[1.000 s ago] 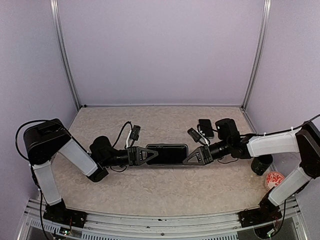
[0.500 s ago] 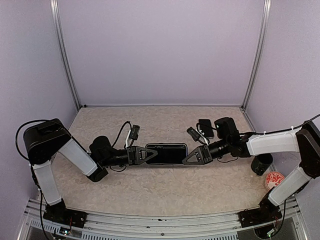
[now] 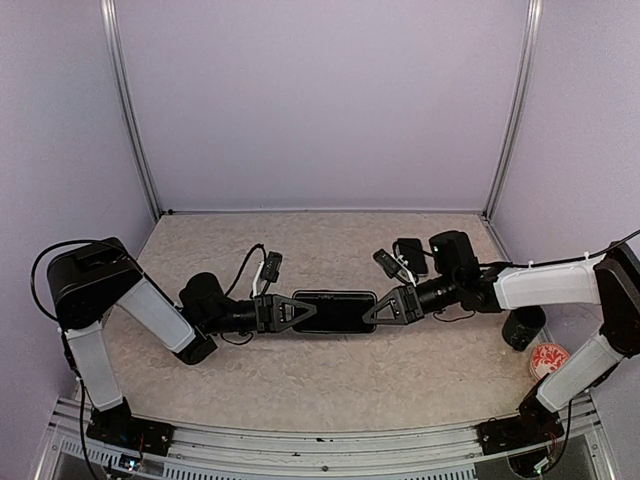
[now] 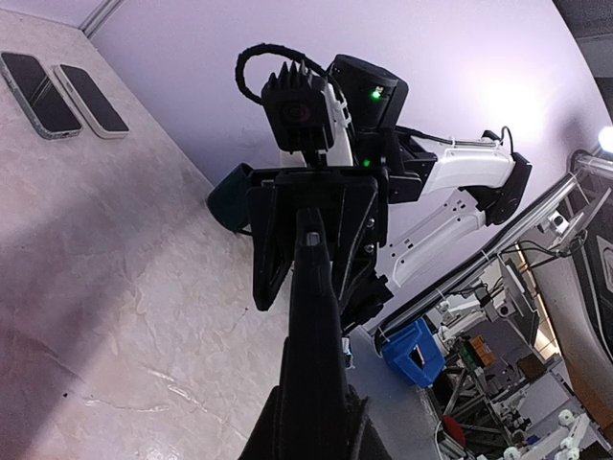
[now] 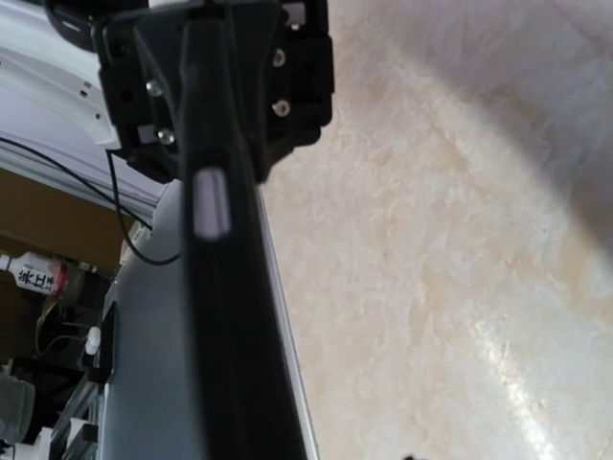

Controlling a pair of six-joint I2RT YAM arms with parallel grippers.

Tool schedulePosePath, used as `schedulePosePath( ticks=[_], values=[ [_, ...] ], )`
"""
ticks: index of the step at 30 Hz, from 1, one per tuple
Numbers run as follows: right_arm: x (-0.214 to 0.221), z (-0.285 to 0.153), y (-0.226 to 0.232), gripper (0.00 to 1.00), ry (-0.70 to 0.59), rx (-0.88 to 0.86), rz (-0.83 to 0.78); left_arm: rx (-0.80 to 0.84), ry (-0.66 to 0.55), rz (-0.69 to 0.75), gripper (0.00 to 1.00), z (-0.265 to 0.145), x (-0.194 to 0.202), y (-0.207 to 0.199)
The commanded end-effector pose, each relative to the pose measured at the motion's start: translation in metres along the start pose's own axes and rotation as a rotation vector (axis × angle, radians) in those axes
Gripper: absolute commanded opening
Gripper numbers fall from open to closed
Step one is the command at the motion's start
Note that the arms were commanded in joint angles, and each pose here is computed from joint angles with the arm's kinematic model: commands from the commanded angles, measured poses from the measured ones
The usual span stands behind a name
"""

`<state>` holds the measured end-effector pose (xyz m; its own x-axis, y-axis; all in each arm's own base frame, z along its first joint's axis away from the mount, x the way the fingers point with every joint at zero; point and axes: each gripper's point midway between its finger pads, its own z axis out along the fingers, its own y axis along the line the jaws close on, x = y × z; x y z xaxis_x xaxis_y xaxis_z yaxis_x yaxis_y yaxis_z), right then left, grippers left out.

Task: Put the phone into the phone case
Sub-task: Press the phone case against the phone.

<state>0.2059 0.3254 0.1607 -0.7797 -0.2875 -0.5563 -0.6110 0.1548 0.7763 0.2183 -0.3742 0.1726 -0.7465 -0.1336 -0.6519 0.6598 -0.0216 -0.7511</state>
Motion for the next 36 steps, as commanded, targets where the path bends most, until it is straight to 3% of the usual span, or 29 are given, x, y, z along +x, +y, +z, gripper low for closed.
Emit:
schedulePosePath(
  ticks=[1, 9, 14, 17, 19, 24, 31, 36],
  values=[
    [-0.019, -0.006, 0.008, 0.42, -0.040, -0.006, -0.017, 0.099, -0.042, 0.081, 0.00, 0.003, -0.015, -0.028],
    [-0.030, -0.007, 0.006, 0.40, -0.051, 0.014, -0.018, 0.105, -0.030, 0.078, 0.00, 0.004, -0.012, -0.030],
    [-0.027, -0.005, 0.010, 0.15, -0.035, -0.031, -0.003, 0.106, -0.027, 0.077, 0.00, 0.005, -0.012, -0.030],
    [-0.024, -0.004, 0.013, 0.05, -0.029, -0.067, 0.003, 0.102, -0.027, 0.077, 0.01, 0.006, -0.012, -0.029],
    [-0.022, -0.003, 0.014, 0.00, -0.026, -0.081, 0.006, 0.096, -0.029, 0.073, 0.06, 0.006, -0.012, -0.028],
    [-0.019, -0.003, 0.014, 0.00, -0.021, -0.090, 0.007, 0.095, -0.027, 0.067, 0.18, 0.007, -0.010, -0.026],
    [-0.027, -0.009, 0.021, 0.00, -0.054, -0.083, -0.028, 0.076, -0.032, 0.056, 0.66, 0.007, -0.007, -0.019],
    [-0.034, -0.016, 0.027, 0.00, -0.082, -0.081, -0.058, 0.066, -0.031, 0.051, 0.69, 0.006, -0.004, -0.015]
  ],
)
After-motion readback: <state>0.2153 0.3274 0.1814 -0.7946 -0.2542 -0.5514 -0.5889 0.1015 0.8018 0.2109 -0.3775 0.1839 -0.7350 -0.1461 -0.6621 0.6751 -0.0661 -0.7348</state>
